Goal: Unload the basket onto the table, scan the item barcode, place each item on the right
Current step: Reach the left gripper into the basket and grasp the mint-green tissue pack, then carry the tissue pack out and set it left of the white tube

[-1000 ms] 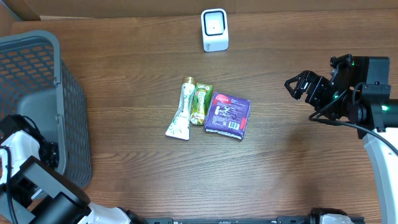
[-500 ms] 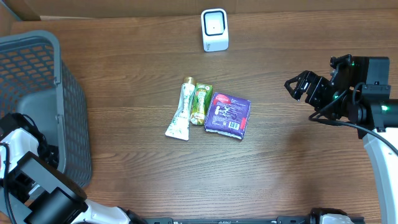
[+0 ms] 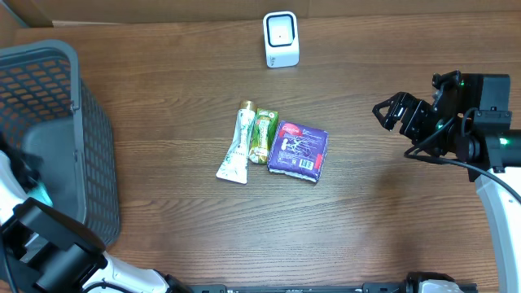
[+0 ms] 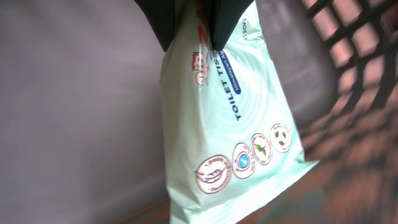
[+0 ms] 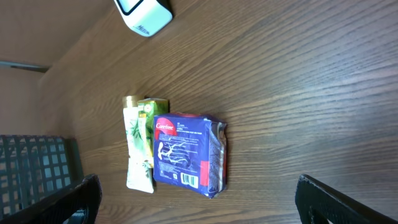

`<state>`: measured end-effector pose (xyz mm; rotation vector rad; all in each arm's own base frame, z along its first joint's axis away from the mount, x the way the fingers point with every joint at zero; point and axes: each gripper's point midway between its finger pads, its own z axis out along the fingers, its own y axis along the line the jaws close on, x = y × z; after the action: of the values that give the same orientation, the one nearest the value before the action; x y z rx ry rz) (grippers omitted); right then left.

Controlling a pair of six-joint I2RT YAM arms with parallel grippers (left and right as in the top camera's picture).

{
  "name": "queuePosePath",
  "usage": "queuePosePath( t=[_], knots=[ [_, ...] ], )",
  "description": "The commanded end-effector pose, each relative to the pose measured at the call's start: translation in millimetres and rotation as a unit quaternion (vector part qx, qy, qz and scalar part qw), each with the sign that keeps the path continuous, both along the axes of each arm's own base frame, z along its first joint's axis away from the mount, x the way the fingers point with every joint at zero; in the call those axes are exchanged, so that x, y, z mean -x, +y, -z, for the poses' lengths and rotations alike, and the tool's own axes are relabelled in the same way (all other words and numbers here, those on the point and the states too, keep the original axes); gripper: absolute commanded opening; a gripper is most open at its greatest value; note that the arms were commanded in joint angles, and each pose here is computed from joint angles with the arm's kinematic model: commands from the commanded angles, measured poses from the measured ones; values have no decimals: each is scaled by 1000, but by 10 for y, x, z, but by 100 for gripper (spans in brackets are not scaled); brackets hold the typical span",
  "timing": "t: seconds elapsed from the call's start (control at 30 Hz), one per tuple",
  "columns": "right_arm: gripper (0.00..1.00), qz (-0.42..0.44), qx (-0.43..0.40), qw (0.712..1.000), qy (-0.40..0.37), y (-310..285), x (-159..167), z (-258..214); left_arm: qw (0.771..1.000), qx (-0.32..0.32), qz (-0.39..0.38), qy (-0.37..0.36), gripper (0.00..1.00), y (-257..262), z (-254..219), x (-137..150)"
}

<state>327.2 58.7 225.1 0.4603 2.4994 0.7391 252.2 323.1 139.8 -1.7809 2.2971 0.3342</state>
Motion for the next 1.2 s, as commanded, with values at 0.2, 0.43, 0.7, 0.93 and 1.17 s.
queuePosePath(
  t=[0.2, 0.43, 0.7, 0.93, 1.17],
  knots=[
    [100, 5, 4, 1000, -16, -29, -51, -71, 950, -19, 236, -203, 4, -356, -1410, -906],
    [100, 6, 3, 1000, -18, -30, -58, -76, 885, -46, 353, -299, 4, -870, -2287, -1107],
    [100, 6, 4, 1000, -23, -32, -78, -92, 807, -110, 477, -329, 4, -1853, -3066, -999],
    [100, 5, 5, 1000, -22, -32, -71, -86, 758, -44, 593, -269, 4, -2876, -2759, -1076],
    [100, 11, 13, 1000, -15, -62, -53, -55, 781, 3, 613, -120, 4, -3279, -2031, -1005]
  ],
)
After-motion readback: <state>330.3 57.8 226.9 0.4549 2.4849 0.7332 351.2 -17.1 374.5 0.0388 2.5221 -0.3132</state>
